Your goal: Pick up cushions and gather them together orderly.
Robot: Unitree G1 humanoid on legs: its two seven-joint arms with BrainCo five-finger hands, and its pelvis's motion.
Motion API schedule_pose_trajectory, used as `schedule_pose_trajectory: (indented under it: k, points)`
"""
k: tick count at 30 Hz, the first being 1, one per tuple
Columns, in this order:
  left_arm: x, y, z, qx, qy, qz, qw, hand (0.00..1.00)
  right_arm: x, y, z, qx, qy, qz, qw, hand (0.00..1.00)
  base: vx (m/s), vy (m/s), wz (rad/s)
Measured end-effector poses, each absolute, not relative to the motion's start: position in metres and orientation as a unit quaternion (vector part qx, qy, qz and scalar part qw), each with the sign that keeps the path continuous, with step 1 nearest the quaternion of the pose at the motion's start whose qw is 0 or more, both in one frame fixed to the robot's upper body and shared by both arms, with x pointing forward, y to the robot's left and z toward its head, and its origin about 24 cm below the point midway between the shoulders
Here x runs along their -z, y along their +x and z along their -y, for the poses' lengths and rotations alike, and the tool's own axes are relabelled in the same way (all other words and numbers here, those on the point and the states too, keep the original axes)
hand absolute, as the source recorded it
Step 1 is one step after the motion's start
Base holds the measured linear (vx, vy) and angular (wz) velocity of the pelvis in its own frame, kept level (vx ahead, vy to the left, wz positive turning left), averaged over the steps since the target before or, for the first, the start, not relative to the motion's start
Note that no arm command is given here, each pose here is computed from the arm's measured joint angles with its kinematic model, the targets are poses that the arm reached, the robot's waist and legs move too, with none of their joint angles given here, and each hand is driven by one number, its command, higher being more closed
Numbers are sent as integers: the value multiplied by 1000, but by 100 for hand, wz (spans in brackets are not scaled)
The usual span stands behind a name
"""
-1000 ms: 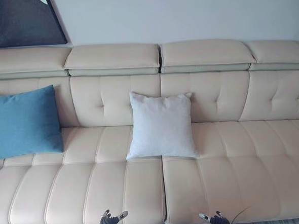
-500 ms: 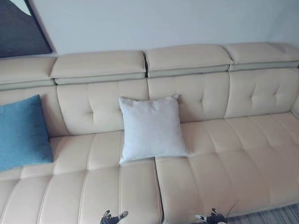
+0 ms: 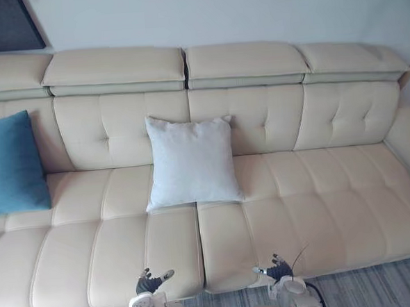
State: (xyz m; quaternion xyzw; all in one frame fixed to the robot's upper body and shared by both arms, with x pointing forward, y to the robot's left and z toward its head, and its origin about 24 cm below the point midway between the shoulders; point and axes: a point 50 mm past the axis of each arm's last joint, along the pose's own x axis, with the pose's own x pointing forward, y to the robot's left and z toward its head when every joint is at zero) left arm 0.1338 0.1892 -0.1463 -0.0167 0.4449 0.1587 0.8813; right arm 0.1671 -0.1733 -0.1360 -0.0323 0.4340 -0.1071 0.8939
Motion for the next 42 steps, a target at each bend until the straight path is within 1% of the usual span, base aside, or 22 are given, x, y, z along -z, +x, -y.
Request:
schedule_pose_trajectory:
  k: [3, 7, 9, 11, 14, 17, 22, 27, 31, 34, 35, 42]
  points:
    - [146, 137, -179, -149, -24, -442, 884, 0, 136, 167, 179, 117, -44, -436, 891, 0, -196, -201, 31]
    - [146, 136, -180, -149, -21, -443, 884, 0, 138, 163, 181, 120, -48, -442, 888, 0, -253, -136, 12]
    - [146, 137, -180, -151, -25, -442, 884, 0, 137, 163, 190, 127, -58, -440, 887, 0, -196, 38, -28]
    - [147, 134, -181, -158, -30, -444, 882, 0, 142, 150, 193, 134, -59, -458, 877, 0, -204, 173, -34]
    - [149, 128, -183, -178, -48, -449, 875, 0, 145, 143, 191, 131, -55, -469, 872, 0, -165, 256, -66]
    - [150, 119, -195, -202, -49, -455, 866, 0, 150, 132, 177, 121, -40, -485, 865, 0, -41, 209, -51]
    - [152, 118, -191, -198, -52, -461, 864, 0, 152, 128, 174, 119, -37, -492, 862, 0, 57, 111, -9]
    - [157, 115, -179, -182, -60, -480, 856, 0, 154, 124, 177, 123, -36, -499, 857, 0, 166, -10, -38]
    - [157, 119, -175, -172, -59, -481, 858, 0, 153, 126, 178, 125, -33, -496, 859, 0, 42, -22, -90]
    - [156, 122, -174, -170, -62, -481, 858, 0, 150, 137, 177, 121, -34, -482, 867, 0, -48, -2, -171]
    - [156, 122, -174, -170, -63, -481, 858, 0, 146, 147, 176, 120, -33, -471, 873, 0, -55, -62, -175]
    - [155, 122, -179, -157, -46, -478, 863, 0, 148, 140, 186, 141, -30, -477, 867, 0, 4, -118, -118]
